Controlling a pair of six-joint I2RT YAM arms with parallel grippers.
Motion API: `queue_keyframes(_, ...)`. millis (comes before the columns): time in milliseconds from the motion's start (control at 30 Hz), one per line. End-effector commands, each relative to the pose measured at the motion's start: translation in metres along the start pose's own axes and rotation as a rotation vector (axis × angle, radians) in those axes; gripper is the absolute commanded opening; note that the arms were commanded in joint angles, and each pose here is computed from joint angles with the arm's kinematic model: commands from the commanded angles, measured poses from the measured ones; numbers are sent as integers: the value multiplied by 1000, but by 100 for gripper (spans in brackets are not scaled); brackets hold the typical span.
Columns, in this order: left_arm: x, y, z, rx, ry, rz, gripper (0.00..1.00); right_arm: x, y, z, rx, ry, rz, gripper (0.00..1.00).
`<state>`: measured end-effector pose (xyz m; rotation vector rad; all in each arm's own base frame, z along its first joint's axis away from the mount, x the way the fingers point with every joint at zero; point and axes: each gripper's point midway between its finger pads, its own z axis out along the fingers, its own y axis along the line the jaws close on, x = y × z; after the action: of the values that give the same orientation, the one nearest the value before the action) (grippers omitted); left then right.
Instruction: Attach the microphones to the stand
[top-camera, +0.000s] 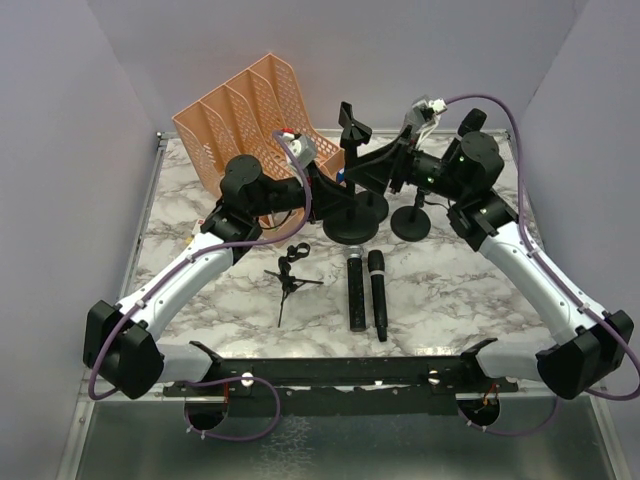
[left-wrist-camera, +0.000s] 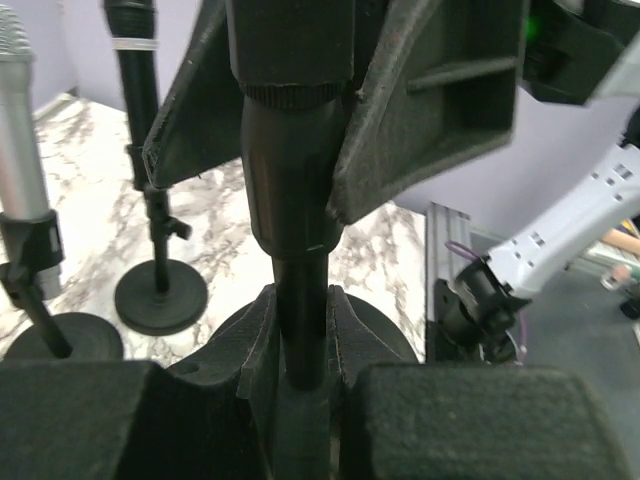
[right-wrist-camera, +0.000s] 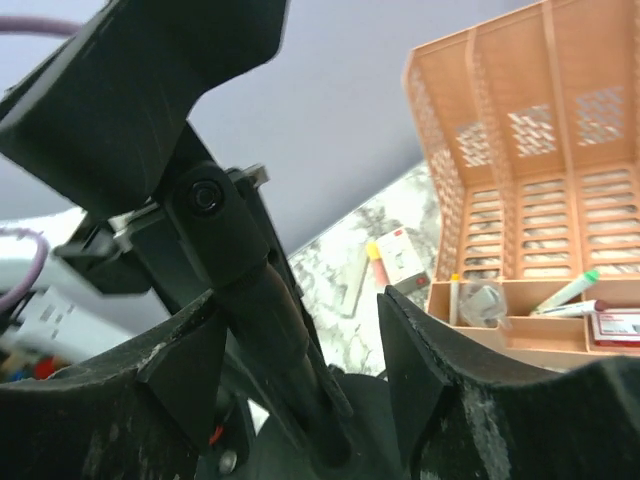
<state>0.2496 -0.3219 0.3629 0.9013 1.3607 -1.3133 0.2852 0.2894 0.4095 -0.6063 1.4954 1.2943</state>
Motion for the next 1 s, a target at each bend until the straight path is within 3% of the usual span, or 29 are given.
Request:
queue_keyframes(0, -26, 15, 3, -111, -104, 50, 0, -3, -34, 6, 316, -89, 60, 61)
queue_keyframes(133, -21, 19, 2, -129, -102, 42, 0, 2, -35, 14, 400, -74, 65, 61)
queue_keyframes(300, -17, 21, 2, -134, -96, 30, 0, 5, -30, 23, 404, -59, 64, 50)
queue_keyframes(467, -12, 23, 1, -145, -92, 15, 0, -3, -26, 16, 417, -84, 49, 55)
queue_keyframes(633, -14, 24, 1, -154, -98, 8, 0, 1, -26, 12, 423, -74, 52, 53)
queue_keyframes(700, -15, 26, 2, -160, -100, 5, 0, 4, -27, 11, 423, -68, 55, 46)
queue_keyframes(833, -14, 28, 2, -168, -101, -6, 0, 1, -23, 12, 404, -81, 54, 16)
queue_keyframes(867, -12, 31, 2, -182, -101, -16, 6, 0, -21, 13, 396, -85, 54, 11)
queue_keyframes(967, -7, 37, 2, -204, -95, -37, 36, -4, -16, 18, 362, -96, 55, 2)
